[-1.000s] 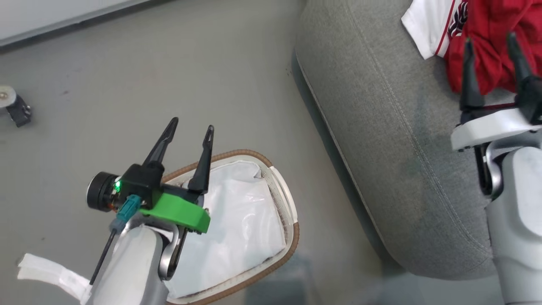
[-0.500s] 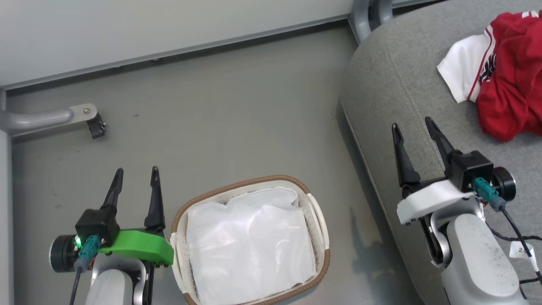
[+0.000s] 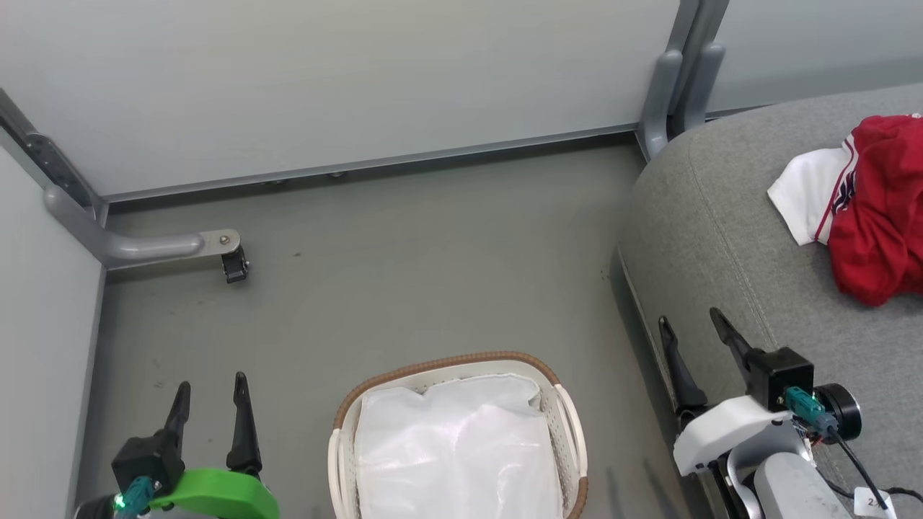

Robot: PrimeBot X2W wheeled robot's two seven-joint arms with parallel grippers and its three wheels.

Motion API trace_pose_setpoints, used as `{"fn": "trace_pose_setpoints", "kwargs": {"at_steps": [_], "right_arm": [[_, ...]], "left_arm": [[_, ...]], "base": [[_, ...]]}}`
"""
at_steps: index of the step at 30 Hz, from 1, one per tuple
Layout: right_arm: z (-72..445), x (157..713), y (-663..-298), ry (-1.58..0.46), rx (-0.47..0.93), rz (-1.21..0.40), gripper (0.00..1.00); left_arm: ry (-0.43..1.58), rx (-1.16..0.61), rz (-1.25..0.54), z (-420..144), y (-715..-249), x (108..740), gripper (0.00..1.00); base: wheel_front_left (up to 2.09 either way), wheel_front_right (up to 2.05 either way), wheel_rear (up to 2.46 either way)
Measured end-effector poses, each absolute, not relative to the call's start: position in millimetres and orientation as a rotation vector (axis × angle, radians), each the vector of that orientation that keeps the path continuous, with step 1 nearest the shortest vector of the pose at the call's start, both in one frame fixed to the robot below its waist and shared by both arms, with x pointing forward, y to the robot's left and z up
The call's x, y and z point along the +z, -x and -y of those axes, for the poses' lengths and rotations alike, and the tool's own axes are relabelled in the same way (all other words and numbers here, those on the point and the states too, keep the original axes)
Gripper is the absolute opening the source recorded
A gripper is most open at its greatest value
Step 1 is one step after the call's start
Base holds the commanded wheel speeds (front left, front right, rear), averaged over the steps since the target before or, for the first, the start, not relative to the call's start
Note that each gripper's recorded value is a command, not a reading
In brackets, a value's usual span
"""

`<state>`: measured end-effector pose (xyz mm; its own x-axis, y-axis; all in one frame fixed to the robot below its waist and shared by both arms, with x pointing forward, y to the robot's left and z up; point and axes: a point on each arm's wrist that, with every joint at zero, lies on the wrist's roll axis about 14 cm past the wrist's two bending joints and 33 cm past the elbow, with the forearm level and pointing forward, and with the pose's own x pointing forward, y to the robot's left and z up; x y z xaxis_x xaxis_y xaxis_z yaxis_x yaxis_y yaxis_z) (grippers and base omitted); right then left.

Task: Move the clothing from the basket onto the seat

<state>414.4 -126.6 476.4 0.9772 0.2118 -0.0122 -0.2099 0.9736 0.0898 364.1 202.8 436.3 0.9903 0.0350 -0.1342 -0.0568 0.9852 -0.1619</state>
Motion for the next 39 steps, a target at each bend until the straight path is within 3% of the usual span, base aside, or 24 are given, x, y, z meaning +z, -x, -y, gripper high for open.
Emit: {"fn": "trace_pose_setpoints", "kwargs": {"at_steps": [7,8,16,39], "right_arm": [[126,475,-400,-0.095,0.213,-0.032,1.00],[126,474,-399,-0.095,0.213,-0.035,0.00],[134,458,-393,-0.191,0.167,-0.104,0.00],[158,469,-397,-0.604,0.043,-0.110,0.00]], "left_arm": [[0.201,0.043,-0.146,-200,-345,432,1.00],[0.204,0.044,-0.151,-199,-344,430,0.00],[0.298,0.080,-0.200,-201,-339,418,0.00],[0.674,0.161,-0.166,-210,-349,432,0.00]], "base": [[0.00,0.00,0.00],[0.00,0.00,0.00],[0.00,0.00,0.00],[0.00,0.00,0.00]]}}
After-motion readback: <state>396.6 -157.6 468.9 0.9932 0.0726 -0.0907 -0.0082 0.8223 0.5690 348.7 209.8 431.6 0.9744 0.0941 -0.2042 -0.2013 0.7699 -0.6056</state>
